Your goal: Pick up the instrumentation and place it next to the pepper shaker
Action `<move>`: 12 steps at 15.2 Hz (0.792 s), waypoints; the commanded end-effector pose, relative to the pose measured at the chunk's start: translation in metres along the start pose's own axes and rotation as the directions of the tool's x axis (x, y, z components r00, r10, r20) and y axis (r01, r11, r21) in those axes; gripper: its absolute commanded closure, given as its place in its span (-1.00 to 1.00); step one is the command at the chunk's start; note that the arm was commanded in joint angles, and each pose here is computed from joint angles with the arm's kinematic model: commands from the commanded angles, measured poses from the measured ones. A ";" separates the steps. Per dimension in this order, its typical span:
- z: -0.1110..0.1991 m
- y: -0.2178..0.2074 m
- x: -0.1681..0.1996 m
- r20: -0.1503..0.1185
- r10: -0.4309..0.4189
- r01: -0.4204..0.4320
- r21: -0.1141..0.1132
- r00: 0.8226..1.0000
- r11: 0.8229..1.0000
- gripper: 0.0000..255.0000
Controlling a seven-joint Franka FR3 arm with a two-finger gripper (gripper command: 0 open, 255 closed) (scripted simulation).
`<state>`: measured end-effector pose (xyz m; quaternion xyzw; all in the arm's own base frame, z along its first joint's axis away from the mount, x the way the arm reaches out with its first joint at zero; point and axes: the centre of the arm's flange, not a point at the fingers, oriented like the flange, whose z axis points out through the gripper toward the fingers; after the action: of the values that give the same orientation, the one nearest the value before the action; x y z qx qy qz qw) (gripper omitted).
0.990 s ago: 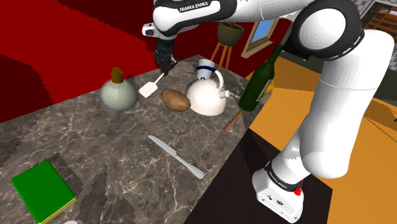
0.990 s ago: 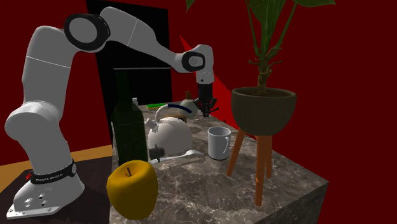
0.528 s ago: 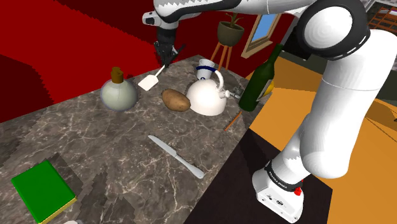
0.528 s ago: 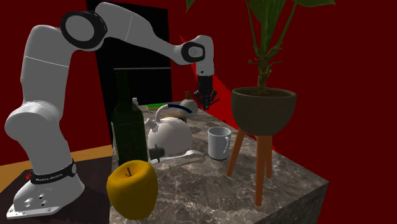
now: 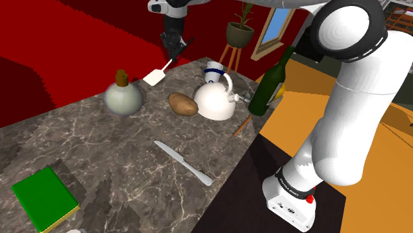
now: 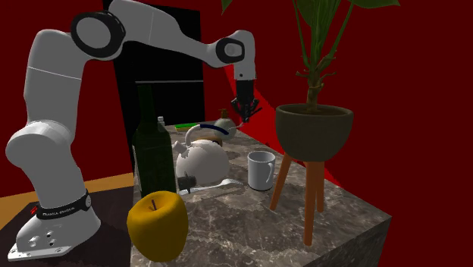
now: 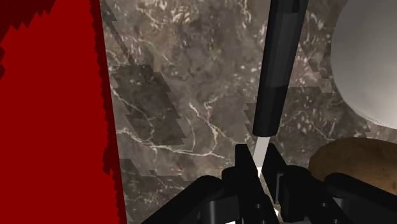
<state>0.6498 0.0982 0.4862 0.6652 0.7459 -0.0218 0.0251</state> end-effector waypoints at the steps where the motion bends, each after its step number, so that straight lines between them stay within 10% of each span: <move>1: -0.011 -0.001 -0.001 0.000 0.000 0.000 0.000 1.000 1.000 1.00; 12: -0.024 -0.067 0.097 0.000 0.000 0.000 0.000 1.000 1.000 1.00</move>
<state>0.5818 0.1782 0.5042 0.6649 0.7462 -0.0219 0.0249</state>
